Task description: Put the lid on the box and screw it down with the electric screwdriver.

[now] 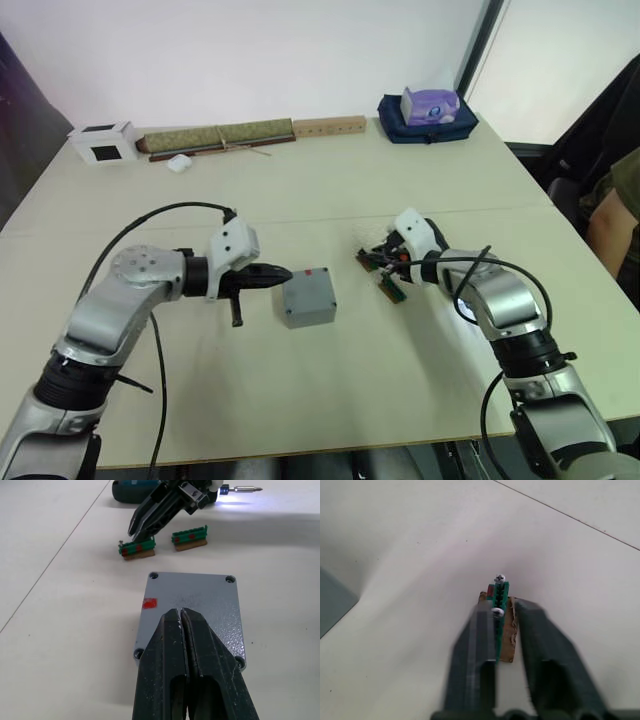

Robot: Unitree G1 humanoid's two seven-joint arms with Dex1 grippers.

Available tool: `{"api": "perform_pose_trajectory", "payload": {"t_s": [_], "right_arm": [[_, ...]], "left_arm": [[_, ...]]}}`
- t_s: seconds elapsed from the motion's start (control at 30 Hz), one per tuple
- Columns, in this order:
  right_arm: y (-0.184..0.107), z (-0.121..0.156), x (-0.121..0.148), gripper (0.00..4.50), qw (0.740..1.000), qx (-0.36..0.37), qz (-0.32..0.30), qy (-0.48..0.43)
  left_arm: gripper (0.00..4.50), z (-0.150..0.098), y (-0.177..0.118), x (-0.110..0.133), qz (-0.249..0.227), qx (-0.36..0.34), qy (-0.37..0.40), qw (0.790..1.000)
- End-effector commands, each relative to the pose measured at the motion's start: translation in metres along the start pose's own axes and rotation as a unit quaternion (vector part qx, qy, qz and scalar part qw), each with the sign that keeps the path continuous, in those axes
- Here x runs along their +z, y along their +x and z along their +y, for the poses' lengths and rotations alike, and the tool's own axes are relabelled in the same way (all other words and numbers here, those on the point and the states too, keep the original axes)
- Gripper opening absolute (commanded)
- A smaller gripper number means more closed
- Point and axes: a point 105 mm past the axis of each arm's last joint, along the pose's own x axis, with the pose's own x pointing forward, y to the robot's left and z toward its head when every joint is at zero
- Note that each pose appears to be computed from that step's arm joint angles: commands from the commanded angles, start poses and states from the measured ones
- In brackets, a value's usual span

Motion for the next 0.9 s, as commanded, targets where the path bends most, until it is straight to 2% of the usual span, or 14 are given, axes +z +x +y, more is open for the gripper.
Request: {"api": "perform_pose_trajectory", "payload": {"t_s": [0.03,0.17,0.37,0.5,0.73,0.9], "right_arm": [[-0.002,-0.004,0.013,0.02,1.000,-0.004,-0.016,-0.008],[-0.003,-0.003,0.017,0.02,1.000,-0.002,-0.021,-0.005],[-0.020,0.000,0.048,0.02,0.999,0.007,-0.050,-0.013],[-0.026,0.009,0.058,0.02,0.998,0.026,-0.056,-0.021],[-0.027,0.071,0.085,0.02,0.986,0.134,-0.075,-0.063],[-0.019,0.078,0.078,0.02,0.986,0.143,-0.055,-0.072]], "left_arm": [[0.00,0.005,-0.006,0.008,-0.007,0.007,0.024,1.000],[0.00,0.005,-0.008,0.005,-0.007,0.007,0.024,1.000],[0.00,0.002,-0.010,0.004,-0.004,0.011,0.024,1.000],[0.00,0.002,-0.010,0.004,-0.004,0.011,0.023,1.000],[0.00,0.002,-0.012,0.005,-0.003,0.016,0.019,1.000],[0.00,0.002,-0.012,0.007,-0.004,0.016,0.018,1.000]]}}
